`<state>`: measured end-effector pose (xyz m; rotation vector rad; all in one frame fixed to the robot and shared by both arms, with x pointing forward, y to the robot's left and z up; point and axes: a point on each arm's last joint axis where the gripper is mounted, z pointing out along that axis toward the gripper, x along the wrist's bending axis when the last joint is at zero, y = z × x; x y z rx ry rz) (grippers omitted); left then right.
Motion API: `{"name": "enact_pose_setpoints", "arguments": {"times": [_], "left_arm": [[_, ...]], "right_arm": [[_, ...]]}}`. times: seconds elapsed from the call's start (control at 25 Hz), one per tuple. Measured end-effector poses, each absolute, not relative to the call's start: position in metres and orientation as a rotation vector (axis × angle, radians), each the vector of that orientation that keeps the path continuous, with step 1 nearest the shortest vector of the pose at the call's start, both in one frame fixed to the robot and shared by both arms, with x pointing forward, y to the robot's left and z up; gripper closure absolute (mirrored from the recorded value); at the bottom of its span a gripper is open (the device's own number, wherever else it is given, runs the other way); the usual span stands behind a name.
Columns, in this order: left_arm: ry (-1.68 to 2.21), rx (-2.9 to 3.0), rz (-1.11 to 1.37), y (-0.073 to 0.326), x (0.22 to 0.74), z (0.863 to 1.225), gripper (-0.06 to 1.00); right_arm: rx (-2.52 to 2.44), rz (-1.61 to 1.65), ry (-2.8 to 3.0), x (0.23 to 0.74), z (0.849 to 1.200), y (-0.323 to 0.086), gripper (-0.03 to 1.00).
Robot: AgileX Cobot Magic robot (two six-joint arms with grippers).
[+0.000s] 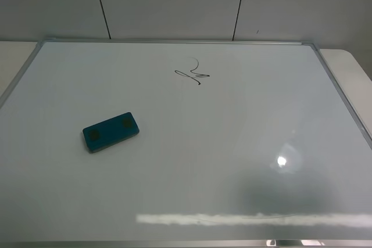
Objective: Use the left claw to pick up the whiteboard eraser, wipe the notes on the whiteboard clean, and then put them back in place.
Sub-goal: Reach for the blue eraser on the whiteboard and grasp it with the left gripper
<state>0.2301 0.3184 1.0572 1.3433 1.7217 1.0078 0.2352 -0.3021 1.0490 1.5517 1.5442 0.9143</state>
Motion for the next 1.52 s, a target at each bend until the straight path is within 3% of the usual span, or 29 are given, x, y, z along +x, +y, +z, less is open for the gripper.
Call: {"name": "enact_pose_setpoints", "arguments": {"times": [1.16,1.52], "left_arm": [[1.687,1.392,1.014,0.317,0.232,1.058,-0.05],[1.562,1.877,0.847,0.301,0.283,1.064,-0.05]], "right_arm": [[1.552,0.914,1.544,0.235,1.049,-0.302,-0.03],[1.552,0.914,1.544,0.235,1.049,-0.302,-0.03]]}}
